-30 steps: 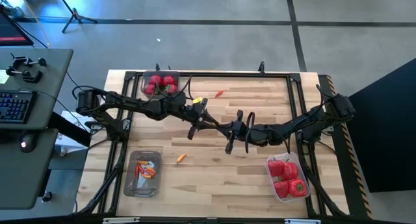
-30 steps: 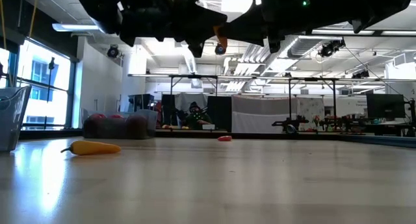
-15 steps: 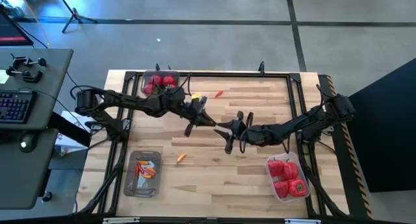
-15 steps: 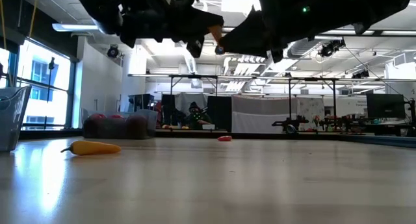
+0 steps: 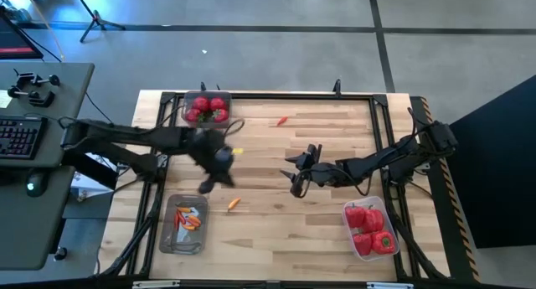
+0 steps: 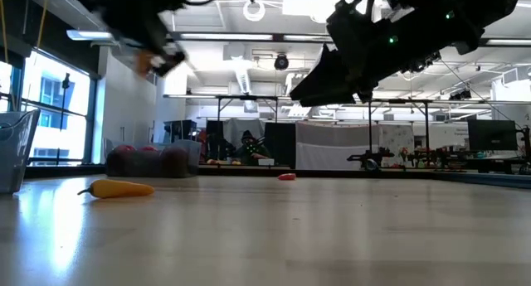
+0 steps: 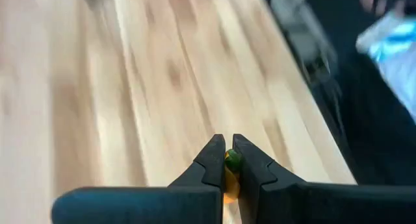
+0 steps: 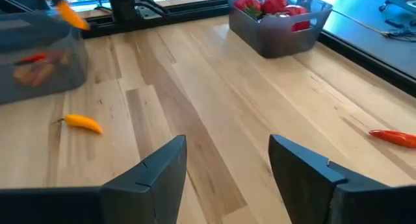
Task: Sort produce into baskets
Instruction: Put the yellow chili pepper into the bottom black bin
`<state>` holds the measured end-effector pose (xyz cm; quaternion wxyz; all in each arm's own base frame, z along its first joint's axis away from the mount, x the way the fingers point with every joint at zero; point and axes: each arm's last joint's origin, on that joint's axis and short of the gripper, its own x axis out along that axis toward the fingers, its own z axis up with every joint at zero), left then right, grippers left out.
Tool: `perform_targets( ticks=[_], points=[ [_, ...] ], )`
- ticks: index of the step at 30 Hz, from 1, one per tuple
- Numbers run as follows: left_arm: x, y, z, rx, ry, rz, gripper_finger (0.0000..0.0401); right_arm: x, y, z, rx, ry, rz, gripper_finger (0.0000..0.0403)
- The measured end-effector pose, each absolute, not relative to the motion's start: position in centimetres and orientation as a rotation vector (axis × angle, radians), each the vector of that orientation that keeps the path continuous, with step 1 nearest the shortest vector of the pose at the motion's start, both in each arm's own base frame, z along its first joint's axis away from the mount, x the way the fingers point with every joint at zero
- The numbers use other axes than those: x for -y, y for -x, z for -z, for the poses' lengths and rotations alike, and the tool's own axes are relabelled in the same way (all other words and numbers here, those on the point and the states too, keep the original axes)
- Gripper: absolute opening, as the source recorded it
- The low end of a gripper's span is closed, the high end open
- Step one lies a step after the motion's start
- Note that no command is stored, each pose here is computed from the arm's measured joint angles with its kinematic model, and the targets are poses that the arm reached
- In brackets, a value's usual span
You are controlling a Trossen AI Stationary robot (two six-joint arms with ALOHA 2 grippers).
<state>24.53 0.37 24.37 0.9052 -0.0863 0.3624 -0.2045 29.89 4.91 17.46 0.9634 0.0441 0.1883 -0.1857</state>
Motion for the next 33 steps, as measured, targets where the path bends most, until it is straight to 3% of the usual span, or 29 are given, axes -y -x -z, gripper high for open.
perform_targets(
  ticks=[6, 11, 21, 26, 33],
  points=[
    [3.9, -19.4, -24.6, -1.024, 0.273, 0.352, 0.0001, -4.0, -30.1, -17.4, -0.396, -0.116, 0.335, 0.0208],
    [7.1, -15.7, -22.0, -1.155, 0.430, 0.357, 0.0001, -3.3, -30.2, -17.3, -0.416, -0.144, 0.287, 0.0208],
    [9.5, -12.6, -18.0, -1.233, 0.451, 0.300, 0.0002, -1.8, -30.5, -17.4, -0.444, -0.148, 0.320, 0.0208],
    [9.9, -12.3, -17.2, -1.278, 0.422, 0.316, 0.0032, -0.7, -31.0, -17.8, -0.554, -0.122, 0.314, 0.0209],
    [10.1, -12.3, -17.4, -1.291, 0.486, 0.314, 0.0104, 2.3, -31.5, -19.0, -0.666, -0.140, 0.329, 0.0209]
  ],
)
